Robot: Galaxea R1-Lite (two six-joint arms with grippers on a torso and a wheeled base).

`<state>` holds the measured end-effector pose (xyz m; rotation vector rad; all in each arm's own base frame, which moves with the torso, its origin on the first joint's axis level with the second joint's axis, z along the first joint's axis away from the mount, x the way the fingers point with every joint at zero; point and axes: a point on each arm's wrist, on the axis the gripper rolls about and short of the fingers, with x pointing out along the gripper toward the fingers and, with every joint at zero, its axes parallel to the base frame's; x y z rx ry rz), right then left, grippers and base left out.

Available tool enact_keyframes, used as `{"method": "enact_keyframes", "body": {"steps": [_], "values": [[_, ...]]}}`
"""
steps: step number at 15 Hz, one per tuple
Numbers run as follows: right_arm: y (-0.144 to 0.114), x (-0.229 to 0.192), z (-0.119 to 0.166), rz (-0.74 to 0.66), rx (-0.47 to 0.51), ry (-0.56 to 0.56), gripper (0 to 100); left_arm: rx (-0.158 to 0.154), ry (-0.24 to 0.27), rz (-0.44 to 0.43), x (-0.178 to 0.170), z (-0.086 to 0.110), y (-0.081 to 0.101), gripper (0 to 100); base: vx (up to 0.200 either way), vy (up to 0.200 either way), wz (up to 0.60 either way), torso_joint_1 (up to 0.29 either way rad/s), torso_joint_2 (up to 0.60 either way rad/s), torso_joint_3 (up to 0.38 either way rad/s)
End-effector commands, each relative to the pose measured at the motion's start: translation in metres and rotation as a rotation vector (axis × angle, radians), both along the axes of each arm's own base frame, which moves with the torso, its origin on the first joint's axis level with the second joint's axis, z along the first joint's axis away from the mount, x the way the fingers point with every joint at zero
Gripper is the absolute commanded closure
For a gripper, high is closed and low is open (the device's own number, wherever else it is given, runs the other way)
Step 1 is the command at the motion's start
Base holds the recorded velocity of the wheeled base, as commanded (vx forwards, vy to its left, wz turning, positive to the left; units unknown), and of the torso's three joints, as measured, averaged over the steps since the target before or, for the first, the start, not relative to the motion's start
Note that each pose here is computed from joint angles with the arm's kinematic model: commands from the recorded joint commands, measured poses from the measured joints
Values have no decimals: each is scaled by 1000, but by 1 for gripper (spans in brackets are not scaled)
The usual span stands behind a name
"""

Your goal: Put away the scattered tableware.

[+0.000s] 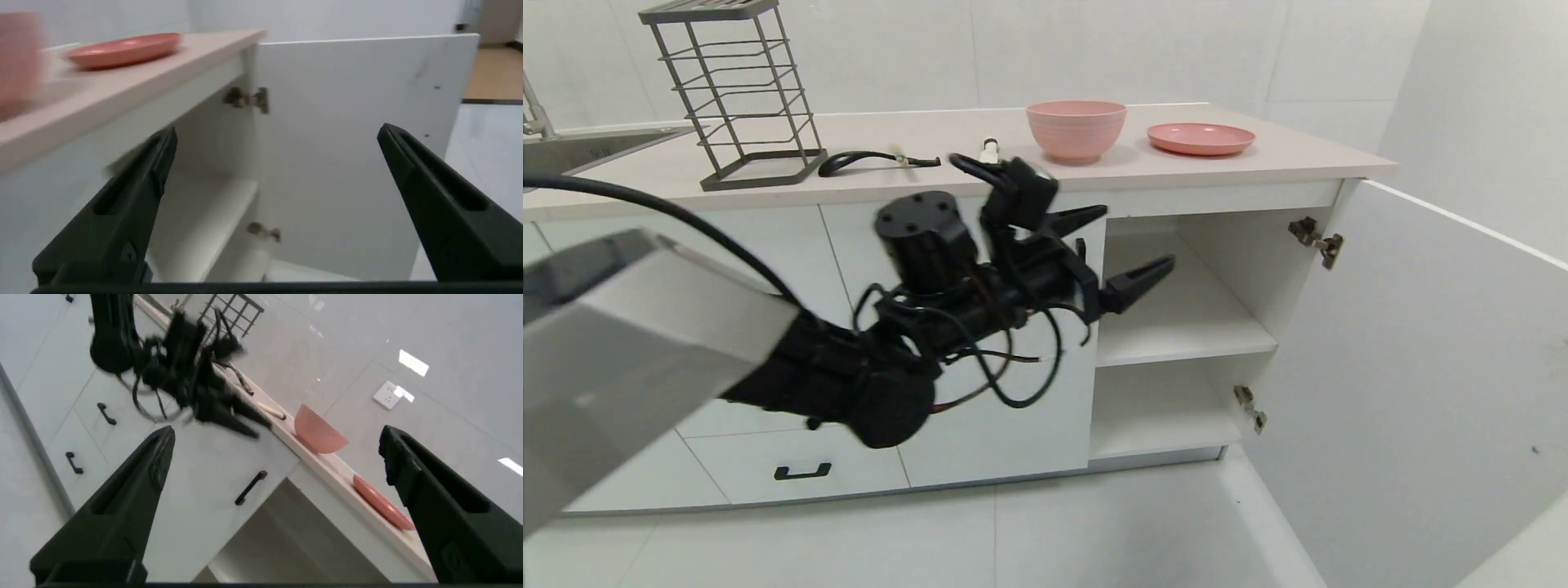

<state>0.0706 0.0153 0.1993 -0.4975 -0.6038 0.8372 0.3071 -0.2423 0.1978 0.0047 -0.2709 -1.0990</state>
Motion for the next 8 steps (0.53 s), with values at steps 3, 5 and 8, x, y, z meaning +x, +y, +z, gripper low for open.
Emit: {"method": "enact_keyframes", "body": {"steps": [3,5,8], "values": [[2,-17,-6,16,0,-3,0,-65,-113,238,-97,44,144,0,0,0,0,0,0,0],[2,-26,-9,16,1,2,0,-52,-90,293,-126,31,166,0,0,0,0,0,0,0],[3,-55,-20,9,4,9,0,-77,-144,457,-171,27,204,0,0,0,0,0,0,0]]}}
